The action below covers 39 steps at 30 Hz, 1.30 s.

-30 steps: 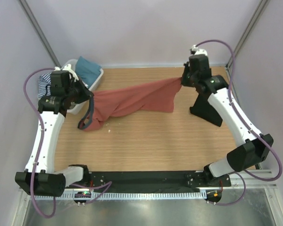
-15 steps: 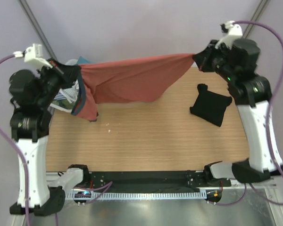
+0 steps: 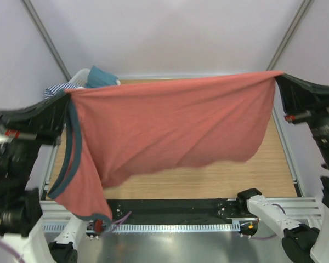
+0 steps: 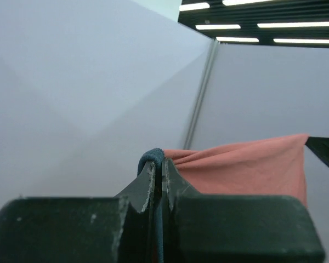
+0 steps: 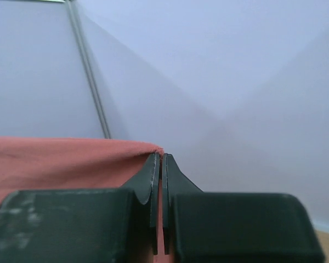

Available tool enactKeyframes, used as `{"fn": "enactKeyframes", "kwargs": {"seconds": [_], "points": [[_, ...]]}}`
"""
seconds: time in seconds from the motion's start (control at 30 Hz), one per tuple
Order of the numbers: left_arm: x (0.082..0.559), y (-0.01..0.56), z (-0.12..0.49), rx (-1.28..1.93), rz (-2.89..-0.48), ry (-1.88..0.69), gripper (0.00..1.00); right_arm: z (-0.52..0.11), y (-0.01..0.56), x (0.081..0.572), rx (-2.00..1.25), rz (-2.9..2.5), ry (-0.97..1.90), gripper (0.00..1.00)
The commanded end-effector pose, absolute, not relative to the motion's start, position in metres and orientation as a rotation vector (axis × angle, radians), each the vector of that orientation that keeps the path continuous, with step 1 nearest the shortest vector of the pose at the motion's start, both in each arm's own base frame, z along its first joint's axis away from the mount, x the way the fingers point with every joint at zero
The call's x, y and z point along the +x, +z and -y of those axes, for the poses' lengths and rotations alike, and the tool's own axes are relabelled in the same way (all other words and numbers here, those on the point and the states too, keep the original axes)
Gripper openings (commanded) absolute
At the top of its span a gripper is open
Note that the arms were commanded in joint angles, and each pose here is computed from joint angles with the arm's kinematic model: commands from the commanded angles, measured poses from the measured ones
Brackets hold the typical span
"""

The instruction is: Fold and stack the tank tops

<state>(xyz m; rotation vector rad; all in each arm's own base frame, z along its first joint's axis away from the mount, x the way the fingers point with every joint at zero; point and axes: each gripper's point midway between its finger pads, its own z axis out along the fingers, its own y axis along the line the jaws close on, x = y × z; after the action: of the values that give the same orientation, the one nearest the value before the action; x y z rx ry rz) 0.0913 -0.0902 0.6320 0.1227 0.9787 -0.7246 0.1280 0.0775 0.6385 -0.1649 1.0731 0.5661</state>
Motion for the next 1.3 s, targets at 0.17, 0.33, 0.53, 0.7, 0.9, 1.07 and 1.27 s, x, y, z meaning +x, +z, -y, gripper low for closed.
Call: {"fn": "enactKeyframes", "kwargs": {"seconds": [0.17, 0.33, 0.53, 0.7, 0.9, 1.07, 1.27], "points": [[0.317, 0.558, 0.119, -0.086, -1.343, -1.018, 0.00, -0.080, 0.547, 0.319, 0.065, -1.483, 0.352, 0.01], [0.384, 0.558, 0.120, -0.098, -1.377, -1.007, 0.00, -0.099, 0.565, 0.368, 0.067, -1.503, 0.392, 0.01], [0.415, 0.602, 0.114, -0.069, -1.343, -0.927, 0.00, -0.110, 0.608, 0.408, 0.067, -1.427, 0.615, 0.01], [0.413, 0.611, 0.117, -0.038, -1.337, -0.936, 0.00, -0.096, 0.592, 0.416, 0.081, -1.437, 0.654, 0.01], [0.442, 0.466, 0.121, -0.208, -1.561, -0.991, 0.00, -0.102, 0.460, 0.445, 0.107, -1.689, 0.697, 0.01], [0.419, 0.309, 0.135, -0.379, -1.832, -0.987, 0.00, -0.109, 0.375, 0.423, 0.136, -1.780, 0.767, 0.01], [0.345, 0.196, 0.151, -0.417, -2.125, -0.858, 0.00, -0.098, 0.243, 0.355, 0.301, -1.980, 0.738, 0.01]]}}
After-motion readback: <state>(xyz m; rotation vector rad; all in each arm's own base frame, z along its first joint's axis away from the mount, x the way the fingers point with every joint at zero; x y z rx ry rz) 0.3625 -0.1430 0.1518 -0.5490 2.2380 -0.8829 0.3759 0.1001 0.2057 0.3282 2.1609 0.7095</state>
